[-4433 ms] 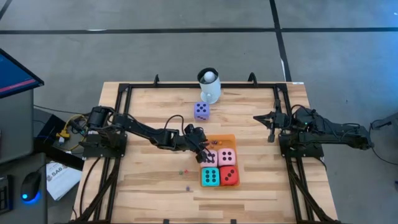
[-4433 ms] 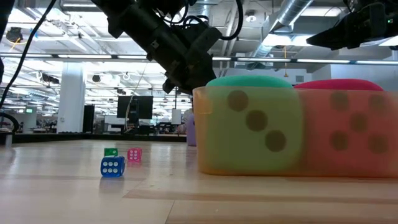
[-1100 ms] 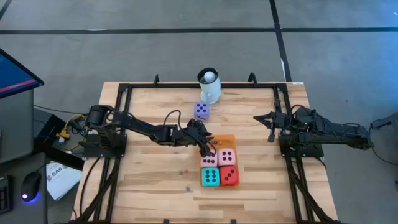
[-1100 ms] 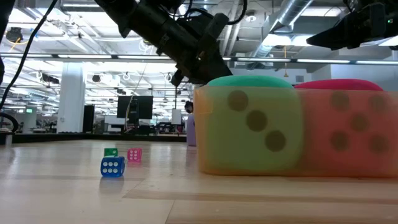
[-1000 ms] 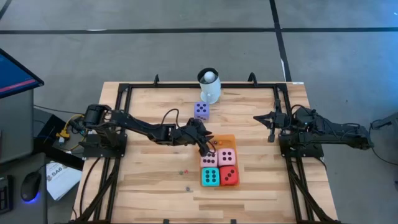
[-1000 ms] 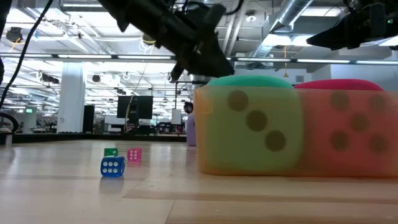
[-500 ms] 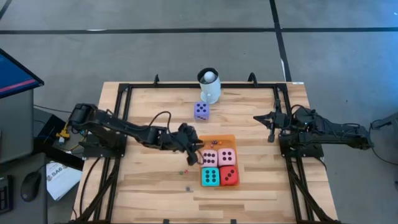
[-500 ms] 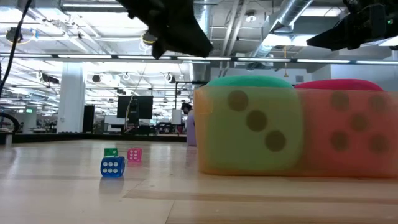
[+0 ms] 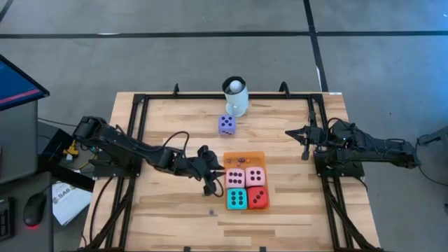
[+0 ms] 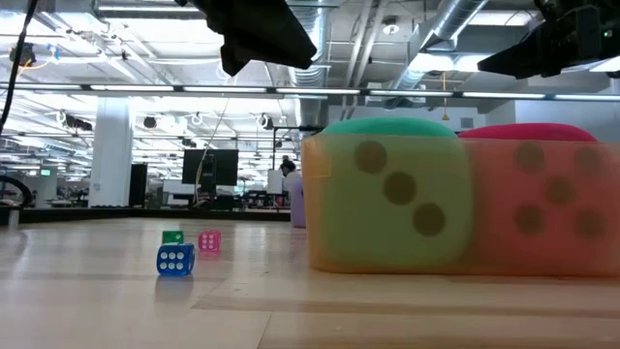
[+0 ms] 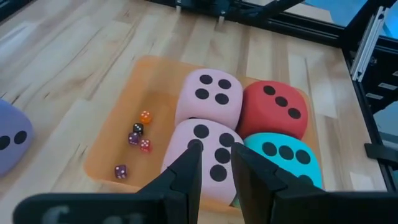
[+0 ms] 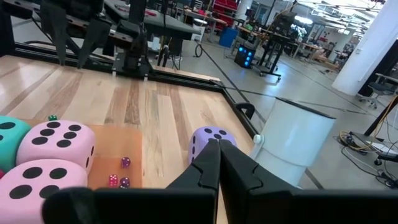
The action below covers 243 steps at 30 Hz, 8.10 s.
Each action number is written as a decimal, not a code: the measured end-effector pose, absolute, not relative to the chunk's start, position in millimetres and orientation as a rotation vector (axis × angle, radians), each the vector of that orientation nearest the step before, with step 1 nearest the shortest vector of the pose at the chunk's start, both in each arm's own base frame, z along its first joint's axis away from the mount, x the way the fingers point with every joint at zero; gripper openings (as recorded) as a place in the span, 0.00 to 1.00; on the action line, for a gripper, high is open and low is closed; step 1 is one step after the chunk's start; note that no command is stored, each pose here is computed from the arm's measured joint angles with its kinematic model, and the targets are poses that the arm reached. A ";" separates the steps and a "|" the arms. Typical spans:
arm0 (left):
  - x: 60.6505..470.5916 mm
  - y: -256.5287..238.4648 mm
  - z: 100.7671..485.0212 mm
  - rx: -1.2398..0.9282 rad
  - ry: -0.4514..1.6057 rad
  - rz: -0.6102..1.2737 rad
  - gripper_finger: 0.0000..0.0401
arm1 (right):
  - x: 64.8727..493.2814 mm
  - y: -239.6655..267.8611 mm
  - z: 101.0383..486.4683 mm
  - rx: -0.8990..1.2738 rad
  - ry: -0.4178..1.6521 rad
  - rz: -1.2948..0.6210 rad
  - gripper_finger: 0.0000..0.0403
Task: Pick & Place Dice
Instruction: Put the small pink dice into the orange bin
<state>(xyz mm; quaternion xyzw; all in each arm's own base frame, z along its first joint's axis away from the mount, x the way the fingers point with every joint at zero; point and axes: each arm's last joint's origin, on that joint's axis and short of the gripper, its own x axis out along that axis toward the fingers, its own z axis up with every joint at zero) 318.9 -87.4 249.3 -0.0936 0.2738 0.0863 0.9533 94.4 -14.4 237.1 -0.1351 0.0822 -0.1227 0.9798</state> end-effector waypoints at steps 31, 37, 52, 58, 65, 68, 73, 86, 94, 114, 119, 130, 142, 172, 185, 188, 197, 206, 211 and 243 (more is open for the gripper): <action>318.9 -84.0 247.8 -0.186 0.573 0.188 0.24 | 94.4 -14.4 237.1 -0.272 0.165 -0.247 0.00; 318.6 -83.9 247.3 -0.184 0.578 0.189 0.39 | 94.4 -14.4 237.1 -0.272 0.165 -0.247 0.00; 318.7 -83.9 247.4 -0.182 0.577 0.188 0.77 | 94.4 -14.4 237.1 -0.272 0.165 -0.247 0.00; 318.7 -83.9 247.4 -0.181 0.577 0.188 0.80 | 94.4 -14.4 237.1 -0.272 0.165 -0.247 0.00; 318.7 -83.9 247.4 -0.181 0.577 0.188 0.79 | 94.4 -14.4 237.1 -0.272 0.165 -0.247 0.00; 318.7 -83.9 247.4 -0.181 0.577 0.188 0.78 | 94.4 -14.4 237.1 -0.272 0.165 -0.247 0.00; 318.7 -83.9 247.4 -0.181 0.577 0.188 0.78 | 94.4 -14.4 237.1 -0.272 0.165 -0.247 0.00; 318.7 -83.9 247.4 -0.182 0.577 0.188 0.77 | 94.4 -14.4 237.1 -0.272 0.165 -0.247 0.00; 318.7 -83.9 247.4 -0.181 0.577 0.188 0.77 | 94.4 -14.4 237.1 -0.272 0.165 -0.247 0.00; 303.7 -100.3 236.1 -0.239 0.715 0.208 0.75 | 94.4 -14.4 237.1 -0.273 0.165 -0.247 0.00; 298.3 -106.0 228.8 -0.232 0.740 0.199 0.75 | 94.4 -14.4 237.1 -0.273 0.165 -0.247 0.00; 292.6 -105.1 195.2 -0.264 0.713 0.153 0.75 | 94.4 -14.4 237.1 -0.272 0.165 -0.247 0.00; 307.9 -116.2 158.1 -0.266 0.818 0.086 0.75 | 94.4 -14.4 236.7 -0.273 0.170 -0.247 0.00; 305.9 -118.7 138.7 -0.216 1.059 0.092 0.75 | 94.3 -14.4 236.2 -0.274 0.175 -0.246 0.00; 305.7 -119.2 138.6 -0.207 1.053 0.098 0.75 | 94.3 -14.4 236.2 -0.273 0.175 -0.246 0.00; 306.6 -119.3 139.1 -0.210 1.042 0.097 0.75 | 94.3 -14.4 236.3 -0.273 0.174 -0.246 0.00; 314.8 -124.7 122.4 -0.204 1.011 0.107 0.75 | 94.3 -14.4 236.0 -0.273 0.177 -0.245 0.00; 309.4 -124.6 128.7 -0.226 1.046 0.101 0.75 | 94.3 -14.5 235.9 -0.273 0.178 -0.247 0.00; 306.2 -123.6 134.9 -0.229 1.050 0.105 0.75 | 94.3 -14.5 236.0 -0.273 0.177 -0.247 0.00; 307.2 -120.8 133.7 -0.240 1.045 0.143 0.75 | 94.3 -14.4 236.0 -0.273 0.177 -0.246 0.00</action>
